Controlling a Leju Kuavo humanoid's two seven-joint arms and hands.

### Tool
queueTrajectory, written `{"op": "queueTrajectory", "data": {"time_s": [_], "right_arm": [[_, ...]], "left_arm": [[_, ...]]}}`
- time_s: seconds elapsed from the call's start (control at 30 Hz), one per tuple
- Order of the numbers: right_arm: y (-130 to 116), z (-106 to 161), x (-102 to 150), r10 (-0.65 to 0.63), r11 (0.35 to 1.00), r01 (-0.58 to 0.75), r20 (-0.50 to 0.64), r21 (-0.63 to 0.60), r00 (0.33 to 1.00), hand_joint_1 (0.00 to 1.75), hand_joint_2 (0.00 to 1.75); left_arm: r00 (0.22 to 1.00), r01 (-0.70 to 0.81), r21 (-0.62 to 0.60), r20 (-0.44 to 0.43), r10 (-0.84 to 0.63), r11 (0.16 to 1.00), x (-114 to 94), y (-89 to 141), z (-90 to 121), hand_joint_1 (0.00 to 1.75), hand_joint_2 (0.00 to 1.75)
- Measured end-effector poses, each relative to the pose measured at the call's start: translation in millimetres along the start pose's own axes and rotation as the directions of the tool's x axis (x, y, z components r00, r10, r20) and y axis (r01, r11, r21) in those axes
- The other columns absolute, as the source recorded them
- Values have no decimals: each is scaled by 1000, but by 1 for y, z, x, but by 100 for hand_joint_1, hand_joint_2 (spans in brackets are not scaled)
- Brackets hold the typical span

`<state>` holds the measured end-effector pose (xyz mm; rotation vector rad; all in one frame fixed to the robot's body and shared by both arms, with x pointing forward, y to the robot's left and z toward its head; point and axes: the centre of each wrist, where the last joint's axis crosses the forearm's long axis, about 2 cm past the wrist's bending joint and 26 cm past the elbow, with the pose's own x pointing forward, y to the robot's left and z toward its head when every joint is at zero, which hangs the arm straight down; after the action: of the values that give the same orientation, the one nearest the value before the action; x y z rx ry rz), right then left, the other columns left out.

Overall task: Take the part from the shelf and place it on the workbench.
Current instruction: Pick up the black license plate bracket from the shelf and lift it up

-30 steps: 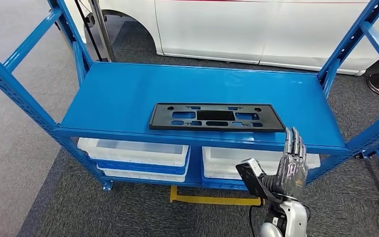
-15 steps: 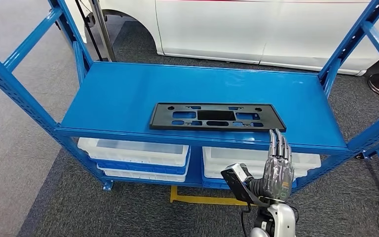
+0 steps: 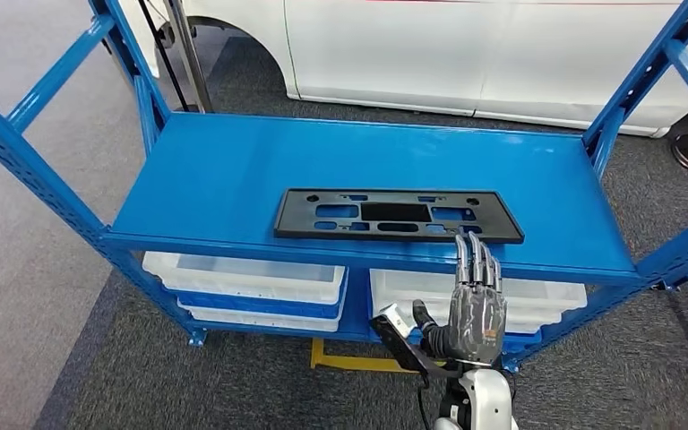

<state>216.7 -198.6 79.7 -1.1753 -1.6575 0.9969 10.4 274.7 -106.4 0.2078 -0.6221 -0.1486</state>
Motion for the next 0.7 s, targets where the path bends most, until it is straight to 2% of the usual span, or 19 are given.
{"op": "queueTrajectory", "data": {"time_s": [0.1, 0.3, 0.7], "right_arm": [[-1, -8, 1, 92, 995, -92, -2, -32, 996, 0, 175], [1, -17, -2, 169, 985, -169, -4, -36, 986, 0, 175], [10, -15, 0, 224, 975, -223, 101, -16, 969, 0, 175]], "left_arm": [[1000, 10, 2, 3, -10, 1000, 0, 2, -2, 0, 0], [1000, 12, -3, 1, -12, 1000, -1, 5, -4, 0, 0], [1000, 9, -14, 7, -9, 1000, 2, 6, -7, 0, 0]]}}
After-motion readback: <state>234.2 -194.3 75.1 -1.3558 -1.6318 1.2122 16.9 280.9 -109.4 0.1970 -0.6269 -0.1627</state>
